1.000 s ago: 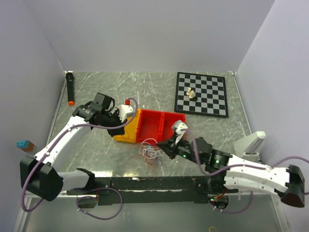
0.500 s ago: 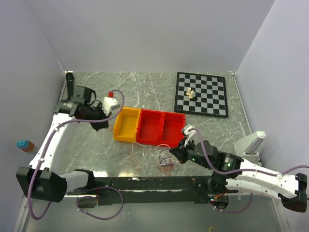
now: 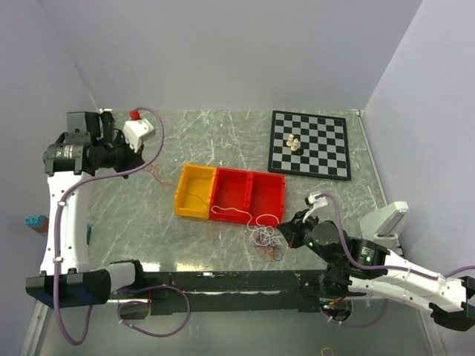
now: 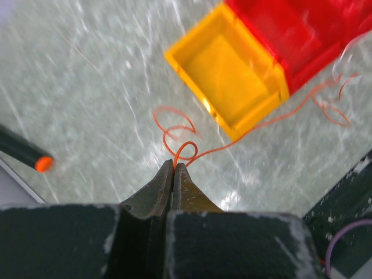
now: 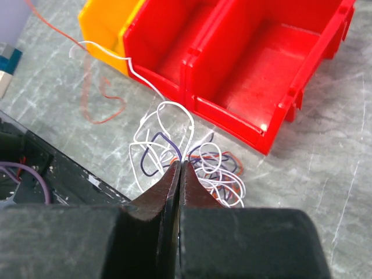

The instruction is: Untangle the cables

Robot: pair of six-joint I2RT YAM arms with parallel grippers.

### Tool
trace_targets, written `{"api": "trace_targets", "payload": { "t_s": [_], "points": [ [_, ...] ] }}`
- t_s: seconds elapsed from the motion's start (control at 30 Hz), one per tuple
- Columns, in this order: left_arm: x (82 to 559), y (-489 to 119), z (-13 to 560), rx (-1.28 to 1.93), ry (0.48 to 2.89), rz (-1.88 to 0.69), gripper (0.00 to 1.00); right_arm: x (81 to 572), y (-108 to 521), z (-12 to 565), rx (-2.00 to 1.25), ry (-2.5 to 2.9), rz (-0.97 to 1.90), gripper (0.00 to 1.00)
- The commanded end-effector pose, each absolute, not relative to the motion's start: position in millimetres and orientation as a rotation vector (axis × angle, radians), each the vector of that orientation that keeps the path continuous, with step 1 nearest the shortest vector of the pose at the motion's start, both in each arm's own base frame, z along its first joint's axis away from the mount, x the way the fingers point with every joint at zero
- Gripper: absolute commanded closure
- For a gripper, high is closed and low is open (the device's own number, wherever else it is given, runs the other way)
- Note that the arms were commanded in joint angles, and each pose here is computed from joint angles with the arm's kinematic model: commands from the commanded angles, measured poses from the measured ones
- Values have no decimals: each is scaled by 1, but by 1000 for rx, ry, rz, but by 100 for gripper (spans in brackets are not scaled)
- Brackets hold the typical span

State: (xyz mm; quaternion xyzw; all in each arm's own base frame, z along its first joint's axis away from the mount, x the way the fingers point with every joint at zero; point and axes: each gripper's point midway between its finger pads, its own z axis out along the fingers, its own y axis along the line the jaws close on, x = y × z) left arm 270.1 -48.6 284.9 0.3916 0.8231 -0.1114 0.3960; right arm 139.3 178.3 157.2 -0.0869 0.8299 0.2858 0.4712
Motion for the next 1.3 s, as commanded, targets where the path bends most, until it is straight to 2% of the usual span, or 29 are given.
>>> {"api": "trace_targets", "payload": {
  "t_s": [0.0, 0.23, 0.57, 0.77, 0.97, 1.27],
  "points": [
    [276, -68, 361, 916, 1854, -310, 99, 137, 176, 140, -201, 2093, 660, 100],
    [306, -46, 481, 507, 1597, -162, 99, 132, 186, 129, -243, 2115, 695, 100],
    [310, -18, 580, 106, 1384, -189, 99, 118, 201, 92, -302, 2199, 738, 100],
    [306, -67, 544, 303, 1477, -458, 94, 116, 213, 98, -338, 2168, 762, 100],
    [315, -74, 488, 359, 1586, -515, 97, 115, 231, 117, -394, 2119, 811, 100],
    [308, -93, 454, 441, 1630, -608, 99, 116, 246, 129, -430, 2096, 830, 100]
  ]
}}
